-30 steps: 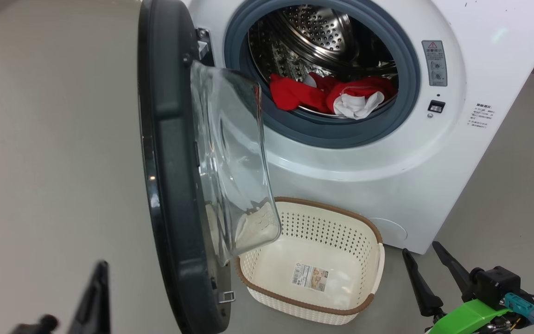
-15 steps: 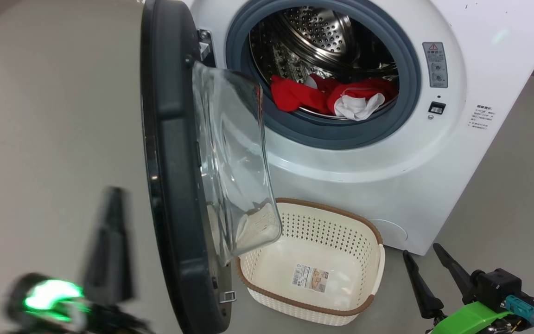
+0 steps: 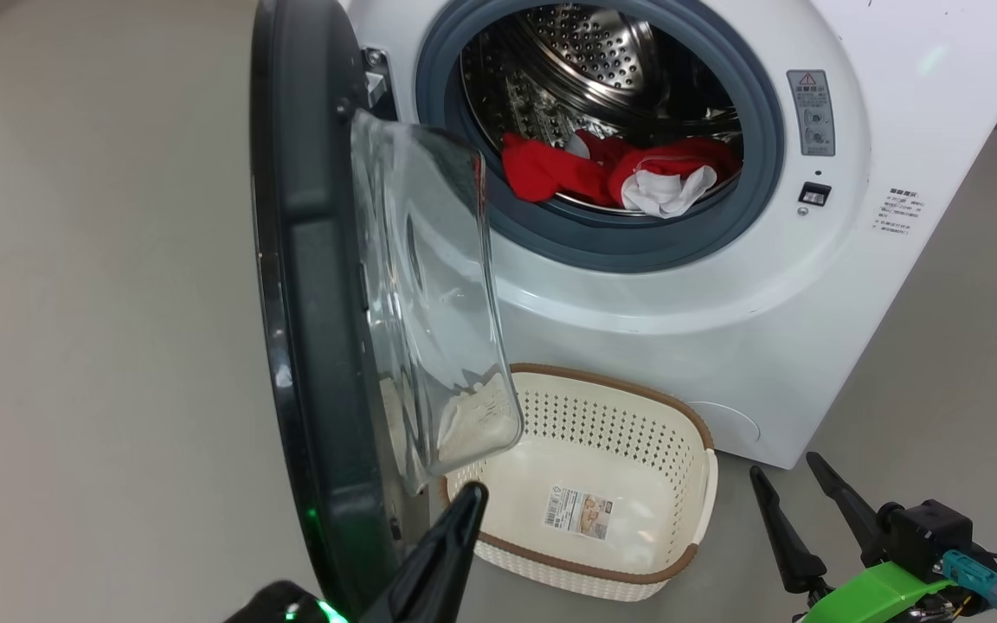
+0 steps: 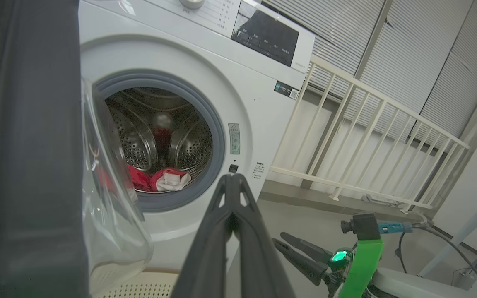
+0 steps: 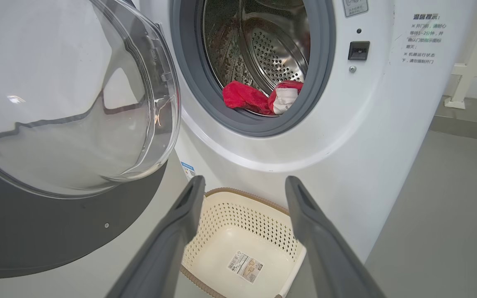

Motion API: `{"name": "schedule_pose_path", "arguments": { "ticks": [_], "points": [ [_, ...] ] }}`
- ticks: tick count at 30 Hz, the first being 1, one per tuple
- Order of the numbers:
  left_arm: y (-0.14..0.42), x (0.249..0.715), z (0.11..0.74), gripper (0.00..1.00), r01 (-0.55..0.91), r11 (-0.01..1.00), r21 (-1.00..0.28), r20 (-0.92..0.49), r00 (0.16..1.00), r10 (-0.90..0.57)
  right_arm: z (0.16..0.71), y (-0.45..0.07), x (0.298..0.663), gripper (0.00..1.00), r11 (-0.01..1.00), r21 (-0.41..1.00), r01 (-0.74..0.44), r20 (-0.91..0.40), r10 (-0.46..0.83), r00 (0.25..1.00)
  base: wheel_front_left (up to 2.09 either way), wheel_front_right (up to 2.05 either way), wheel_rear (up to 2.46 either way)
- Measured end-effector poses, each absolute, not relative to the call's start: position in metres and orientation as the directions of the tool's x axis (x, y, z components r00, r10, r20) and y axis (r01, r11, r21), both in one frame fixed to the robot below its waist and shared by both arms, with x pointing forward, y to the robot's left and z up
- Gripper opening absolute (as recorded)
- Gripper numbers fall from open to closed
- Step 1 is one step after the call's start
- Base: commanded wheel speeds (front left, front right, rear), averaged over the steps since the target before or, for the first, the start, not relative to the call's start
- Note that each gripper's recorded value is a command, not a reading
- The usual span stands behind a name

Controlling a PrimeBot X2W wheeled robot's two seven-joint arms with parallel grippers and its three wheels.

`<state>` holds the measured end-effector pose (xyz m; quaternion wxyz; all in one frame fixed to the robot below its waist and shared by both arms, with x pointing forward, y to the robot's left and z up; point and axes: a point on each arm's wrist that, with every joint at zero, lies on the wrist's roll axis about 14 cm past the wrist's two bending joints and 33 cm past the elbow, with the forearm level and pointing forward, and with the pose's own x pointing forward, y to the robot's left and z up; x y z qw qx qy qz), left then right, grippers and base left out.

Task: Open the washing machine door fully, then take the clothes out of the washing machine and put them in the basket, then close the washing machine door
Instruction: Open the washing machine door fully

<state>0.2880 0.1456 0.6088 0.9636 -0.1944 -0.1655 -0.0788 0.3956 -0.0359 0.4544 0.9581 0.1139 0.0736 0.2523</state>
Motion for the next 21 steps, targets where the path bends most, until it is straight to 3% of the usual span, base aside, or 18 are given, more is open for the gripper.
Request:
{"name": "schedule_pose_path", "arguments": {
  "ticks": [9,21],
  "points": [
    [0.150,0.297,0.556,0.00,0.125,0.891,-0.435,0.143,0.987,-0.069,0.454,-0.038,0.397,1.00,0.850,0.258,-0.459,-0.083,0.493,0.866,0.00,0.00,0.00],
    [0.168,0.297,0.525,0.00,-0.005,0.898,-0.441,0.018,1.000,0.015,0.456,-0.038,0.397,1.00,0.850,0.259,-0.459,-0.078,0.492,0.867,0.00,0.00,0.00]
  ]
}}
